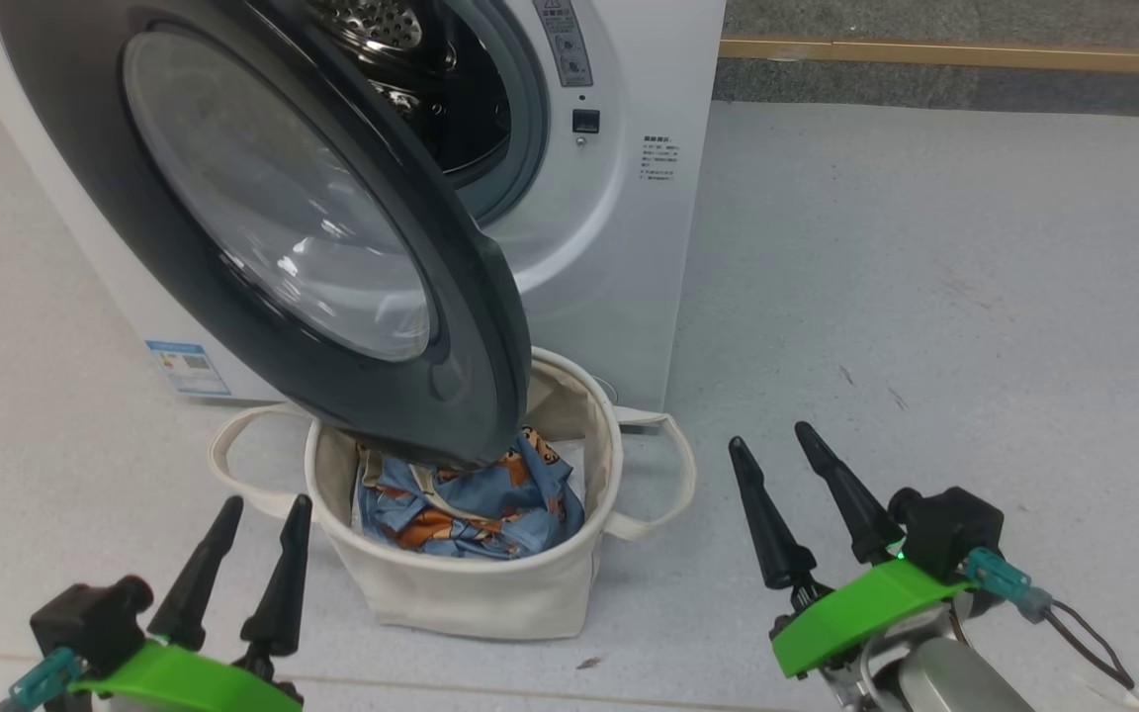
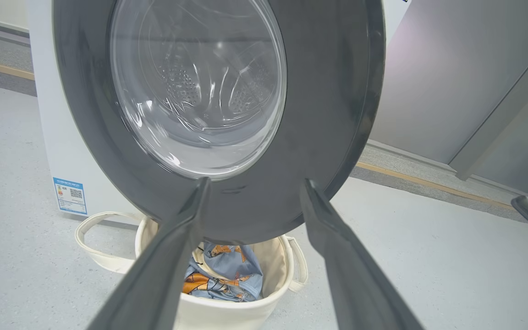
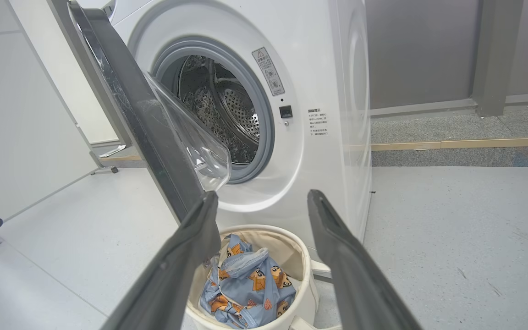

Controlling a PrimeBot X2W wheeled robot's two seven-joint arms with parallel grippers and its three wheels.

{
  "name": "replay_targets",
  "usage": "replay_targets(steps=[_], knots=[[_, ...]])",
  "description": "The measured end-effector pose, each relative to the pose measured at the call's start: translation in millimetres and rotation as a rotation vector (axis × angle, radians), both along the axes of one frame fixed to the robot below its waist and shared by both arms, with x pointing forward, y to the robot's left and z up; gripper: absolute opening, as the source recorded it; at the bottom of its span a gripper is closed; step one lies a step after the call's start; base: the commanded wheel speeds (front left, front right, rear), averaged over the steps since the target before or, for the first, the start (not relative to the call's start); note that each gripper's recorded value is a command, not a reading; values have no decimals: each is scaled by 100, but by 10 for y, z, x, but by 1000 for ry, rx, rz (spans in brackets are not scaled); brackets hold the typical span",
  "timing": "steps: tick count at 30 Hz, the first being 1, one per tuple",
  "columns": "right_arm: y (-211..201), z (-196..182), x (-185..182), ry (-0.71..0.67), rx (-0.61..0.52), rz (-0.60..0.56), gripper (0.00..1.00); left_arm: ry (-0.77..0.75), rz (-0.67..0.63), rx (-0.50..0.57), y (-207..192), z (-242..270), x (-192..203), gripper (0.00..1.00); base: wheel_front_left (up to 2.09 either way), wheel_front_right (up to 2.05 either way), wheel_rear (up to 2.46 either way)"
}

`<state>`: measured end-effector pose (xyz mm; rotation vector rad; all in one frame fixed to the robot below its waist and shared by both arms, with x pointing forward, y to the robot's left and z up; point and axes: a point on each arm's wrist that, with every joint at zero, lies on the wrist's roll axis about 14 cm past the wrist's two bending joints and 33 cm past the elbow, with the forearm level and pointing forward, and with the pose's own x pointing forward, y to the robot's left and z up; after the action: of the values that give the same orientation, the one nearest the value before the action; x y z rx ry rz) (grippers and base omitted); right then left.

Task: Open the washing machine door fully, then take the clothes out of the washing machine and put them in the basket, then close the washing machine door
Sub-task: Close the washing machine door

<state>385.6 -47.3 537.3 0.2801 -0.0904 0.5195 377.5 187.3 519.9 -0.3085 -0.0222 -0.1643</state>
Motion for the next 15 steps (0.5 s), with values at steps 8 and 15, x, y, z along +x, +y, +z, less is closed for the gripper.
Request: replay_targets(steps=[8, 15], knots=[[16, -9, -23, 0, -2, 5, 100, 2, 10, 8, 0, -4, -28, 100, 0, 0, 0], [56, 7, -39, -5, 1, 17, 0, 5, 13, 9, -3, -10, -58, 100, 0, 0, 0]])
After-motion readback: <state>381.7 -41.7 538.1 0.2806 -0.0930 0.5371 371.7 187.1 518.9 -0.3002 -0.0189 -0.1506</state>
